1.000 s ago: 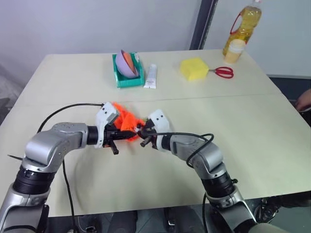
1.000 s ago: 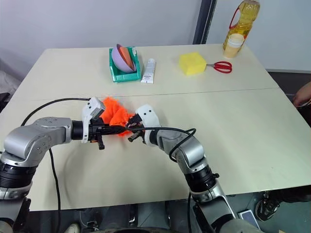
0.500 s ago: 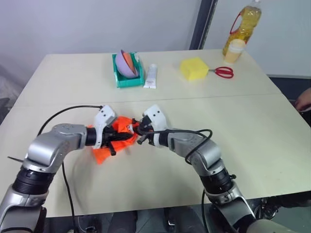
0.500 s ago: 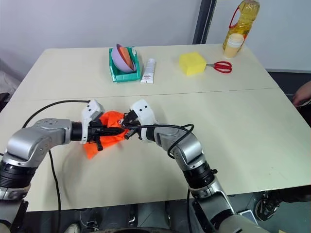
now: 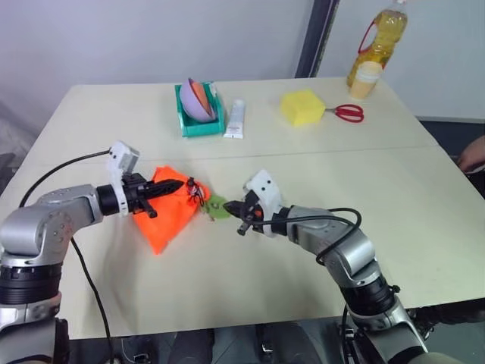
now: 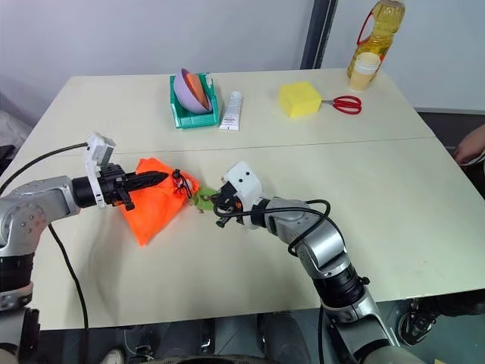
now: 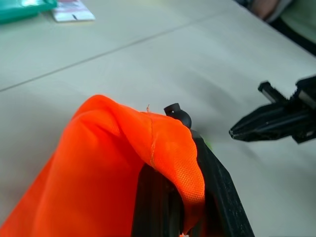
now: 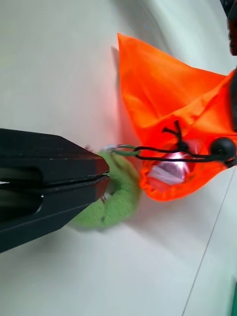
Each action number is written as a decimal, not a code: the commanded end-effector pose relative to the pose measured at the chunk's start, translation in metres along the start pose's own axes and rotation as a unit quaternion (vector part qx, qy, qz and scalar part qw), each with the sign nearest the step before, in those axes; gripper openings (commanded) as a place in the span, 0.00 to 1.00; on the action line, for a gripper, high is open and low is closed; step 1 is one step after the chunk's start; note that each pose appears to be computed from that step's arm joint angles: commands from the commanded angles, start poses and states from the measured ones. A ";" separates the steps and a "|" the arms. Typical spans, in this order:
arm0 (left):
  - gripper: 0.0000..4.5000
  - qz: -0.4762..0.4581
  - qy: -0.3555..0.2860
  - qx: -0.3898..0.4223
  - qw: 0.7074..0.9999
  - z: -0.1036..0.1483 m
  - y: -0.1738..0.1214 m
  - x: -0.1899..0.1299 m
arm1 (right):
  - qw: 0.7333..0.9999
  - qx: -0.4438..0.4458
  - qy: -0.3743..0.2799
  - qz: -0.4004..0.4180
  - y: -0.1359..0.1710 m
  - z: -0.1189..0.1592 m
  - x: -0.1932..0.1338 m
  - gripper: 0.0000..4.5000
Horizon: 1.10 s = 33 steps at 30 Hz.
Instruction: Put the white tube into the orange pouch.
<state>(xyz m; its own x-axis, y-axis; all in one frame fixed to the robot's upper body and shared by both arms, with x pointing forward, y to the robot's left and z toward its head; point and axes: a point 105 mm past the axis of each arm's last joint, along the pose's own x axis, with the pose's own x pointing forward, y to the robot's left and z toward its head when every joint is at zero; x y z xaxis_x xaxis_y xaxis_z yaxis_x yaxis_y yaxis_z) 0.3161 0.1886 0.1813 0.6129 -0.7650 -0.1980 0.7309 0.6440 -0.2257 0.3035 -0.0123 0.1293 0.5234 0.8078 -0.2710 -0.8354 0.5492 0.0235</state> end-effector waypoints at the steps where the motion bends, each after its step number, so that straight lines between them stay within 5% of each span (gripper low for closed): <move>1: 0.00 -0.020 -0.053 0.021 0.998 0.031 -0.010 -0.006 | 0.999 -0.019 -0.031 -0.005 -0.001 0.014 -0.002 0.01; 5: 0.00 -0.031 -0.053 0.034 0.998 0.037 -0.016 -0.002 | 0.999 0.000 -0.052 0.011 0.001 0.023 -0.004 0.19; 9: 0.00 -0.063 -0.042 0.043 0.996 0.034 -0.028 0.010 | 0.998 -0.011 -0.065 0.013 0.003 0.031 -0.006 0.64; 17: 0.00 -0.124 -0.029 0.067 0.990 0.035 -0.051 0.032 | 0.999 -0.038 -0.028 -0.013 -0.004 0.017 0.001 0.64; 33: 0.00 -0.125 -0.027 0.065 0.990 0.032 -0.051 0.030 | 0.997 -0.068 0.033 -0.034 -0.007 -0.019 0.030 0.64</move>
<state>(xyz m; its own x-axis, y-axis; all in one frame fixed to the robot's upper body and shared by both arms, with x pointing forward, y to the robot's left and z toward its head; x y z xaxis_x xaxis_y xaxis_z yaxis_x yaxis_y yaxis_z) 0.3118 0.1334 0.2026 0.4276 -0.8939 -0.1348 0.8744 0.4468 -0.1893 0.3177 -0.0008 0.0903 0.5591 0.7406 -0.3727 -0.8159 0.5713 -0.0886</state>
